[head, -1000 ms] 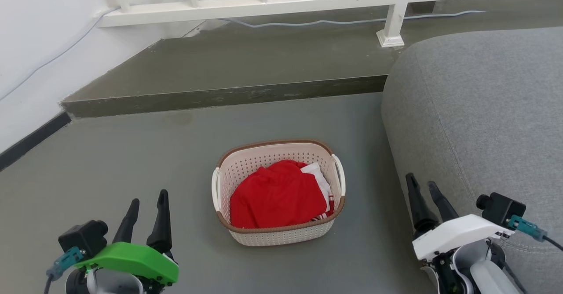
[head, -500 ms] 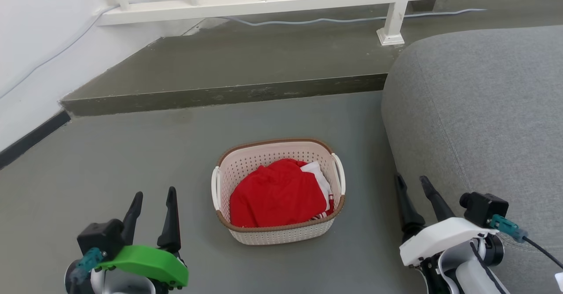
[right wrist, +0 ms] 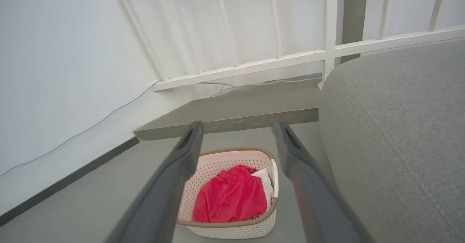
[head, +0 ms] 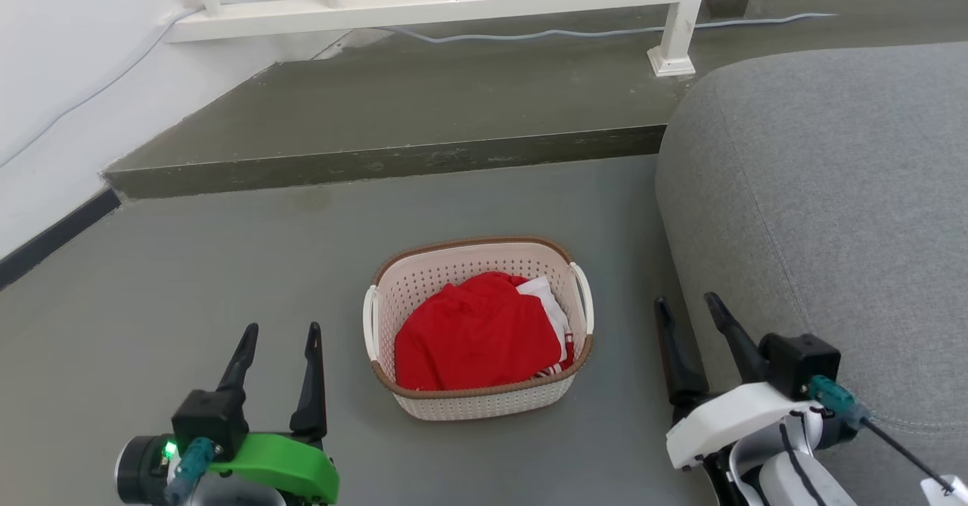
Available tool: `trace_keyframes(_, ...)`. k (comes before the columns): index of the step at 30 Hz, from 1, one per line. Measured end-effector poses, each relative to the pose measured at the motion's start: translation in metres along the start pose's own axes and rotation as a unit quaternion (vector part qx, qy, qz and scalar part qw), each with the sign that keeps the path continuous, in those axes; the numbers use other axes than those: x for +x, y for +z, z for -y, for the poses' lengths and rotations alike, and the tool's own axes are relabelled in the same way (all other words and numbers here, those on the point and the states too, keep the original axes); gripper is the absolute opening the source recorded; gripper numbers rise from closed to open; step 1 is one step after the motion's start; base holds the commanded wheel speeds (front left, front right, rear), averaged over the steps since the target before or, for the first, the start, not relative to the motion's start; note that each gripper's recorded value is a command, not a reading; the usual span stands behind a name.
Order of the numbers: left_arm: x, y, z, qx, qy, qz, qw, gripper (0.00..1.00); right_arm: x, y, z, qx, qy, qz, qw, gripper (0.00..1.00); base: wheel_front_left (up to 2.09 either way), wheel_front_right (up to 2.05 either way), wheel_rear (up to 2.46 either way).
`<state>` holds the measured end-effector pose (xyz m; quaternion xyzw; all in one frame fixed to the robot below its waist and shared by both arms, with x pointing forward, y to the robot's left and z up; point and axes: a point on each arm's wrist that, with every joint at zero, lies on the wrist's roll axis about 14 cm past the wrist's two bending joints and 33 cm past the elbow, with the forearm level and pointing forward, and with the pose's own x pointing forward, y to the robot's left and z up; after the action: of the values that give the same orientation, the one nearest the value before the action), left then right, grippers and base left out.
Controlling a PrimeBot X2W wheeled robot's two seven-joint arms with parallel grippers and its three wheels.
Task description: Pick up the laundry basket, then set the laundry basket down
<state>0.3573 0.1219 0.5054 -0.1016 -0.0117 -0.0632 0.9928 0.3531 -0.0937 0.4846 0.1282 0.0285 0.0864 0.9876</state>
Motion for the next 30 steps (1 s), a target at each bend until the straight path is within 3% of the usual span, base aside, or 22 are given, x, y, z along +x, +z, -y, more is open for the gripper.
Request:
trace_keyframes(15,-0.006,0.000,0.010,0.076,-0.017,0.019,0.997,1.00,-0.002,0.008,-0.021,-0.087,0.031,0.033,0.995,1.00,0.00,0.00,0.00)
trace_keyframes(30,-0.012,-0.016,0.007,0.062,-0.012,-0.008,0.998,1.00,-0.004,0.005,-0.020,-0.085,0.029,0.029,0.996,1.00,0.00,0.00,0.00)
